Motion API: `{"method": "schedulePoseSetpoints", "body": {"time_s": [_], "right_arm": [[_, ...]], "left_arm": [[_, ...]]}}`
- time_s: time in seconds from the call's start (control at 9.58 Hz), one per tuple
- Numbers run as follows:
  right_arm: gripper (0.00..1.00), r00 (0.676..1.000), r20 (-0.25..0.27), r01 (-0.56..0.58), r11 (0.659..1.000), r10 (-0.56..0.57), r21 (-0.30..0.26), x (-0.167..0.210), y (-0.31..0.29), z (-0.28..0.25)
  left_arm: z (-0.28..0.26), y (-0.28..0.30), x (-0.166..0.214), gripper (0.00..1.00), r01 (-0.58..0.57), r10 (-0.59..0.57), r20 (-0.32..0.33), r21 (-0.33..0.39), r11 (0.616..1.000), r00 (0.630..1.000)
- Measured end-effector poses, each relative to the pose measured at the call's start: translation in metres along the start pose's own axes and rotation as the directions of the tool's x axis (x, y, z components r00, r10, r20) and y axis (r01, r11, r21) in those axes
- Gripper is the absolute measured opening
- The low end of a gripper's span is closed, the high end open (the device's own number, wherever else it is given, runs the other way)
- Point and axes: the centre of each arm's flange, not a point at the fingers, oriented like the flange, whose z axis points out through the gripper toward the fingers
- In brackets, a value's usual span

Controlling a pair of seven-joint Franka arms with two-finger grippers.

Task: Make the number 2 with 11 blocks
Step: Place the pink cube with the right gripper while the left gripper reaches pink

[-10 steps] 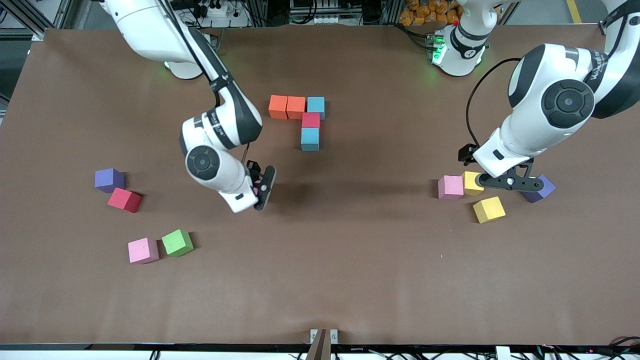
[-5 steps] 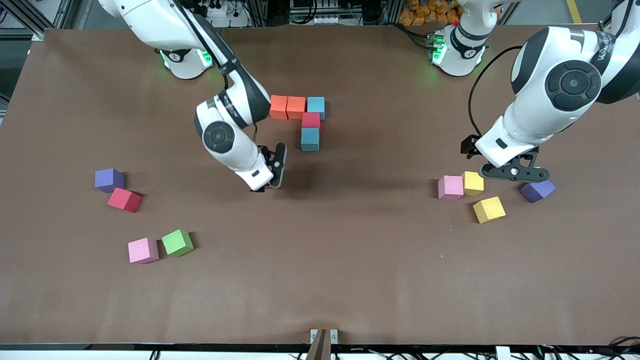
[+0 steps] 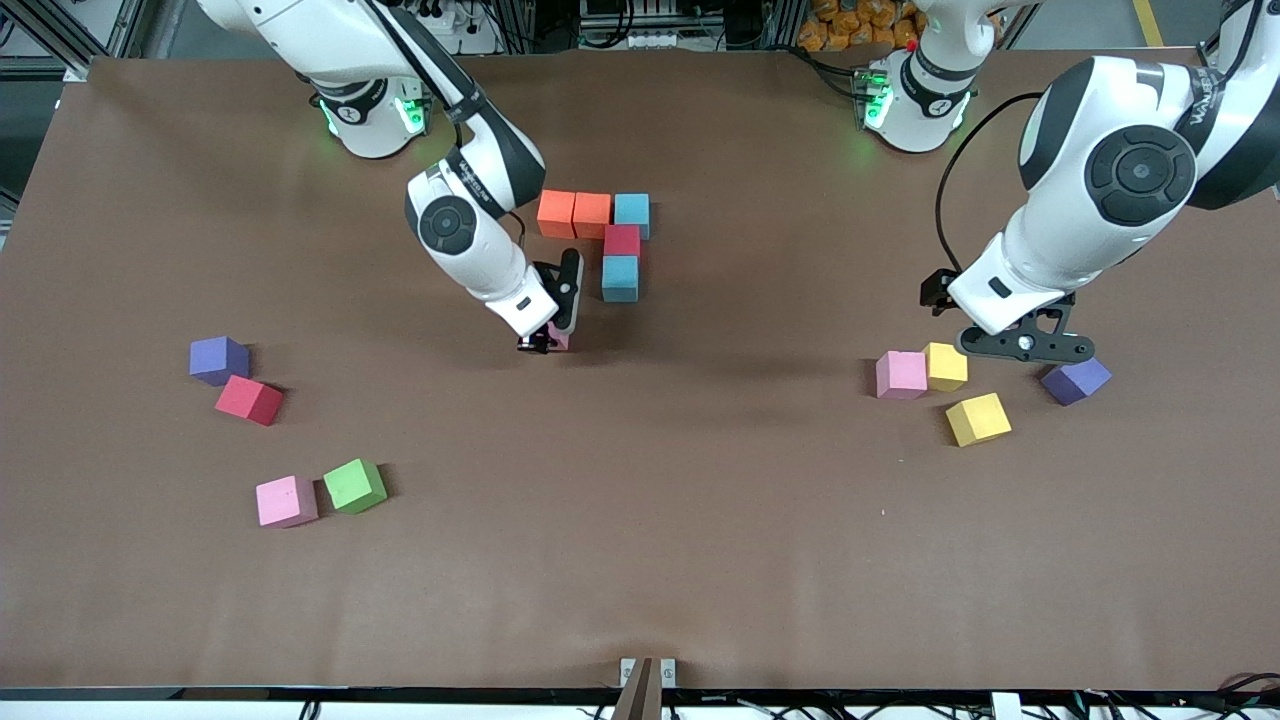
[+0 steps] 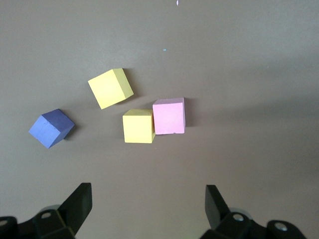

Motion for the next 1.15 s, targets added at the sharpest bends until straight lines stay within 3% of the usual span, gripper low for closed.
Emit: {"method": "schedulePoseSetpoints", "body": {"time_s": [0.31, 0.63, 1.15], "right_arm": [[0.59, 1.000, -0.003, -0.013, 1.000, 0.013, 0.014, 0.006, -0.029, 0.011], [0.59, 0.998, 0.001, -0.058, 0.998, 0.058, 0.038, 0.040, -0.071, 0.018], [0.59, 0.998, 0.019, -0.065, 0.997, 0.064, 0.048, 0.035, -0.080, 0.026]], "left_arm": [[0.005, 0.003, -0.002, 1.00, -0.006, 0.006, 0.010, 0.002, 1.000, 1.000], [0.004, 0.010, -0.004, 1.00, -0.018, 0.018, 0.009, 0.004, 1.000, 1.000], [0.008, 0.014, -0.008, 1.00, -0.026, 0.026, 0.019, 0.009, 1.000, 0.999]]}}
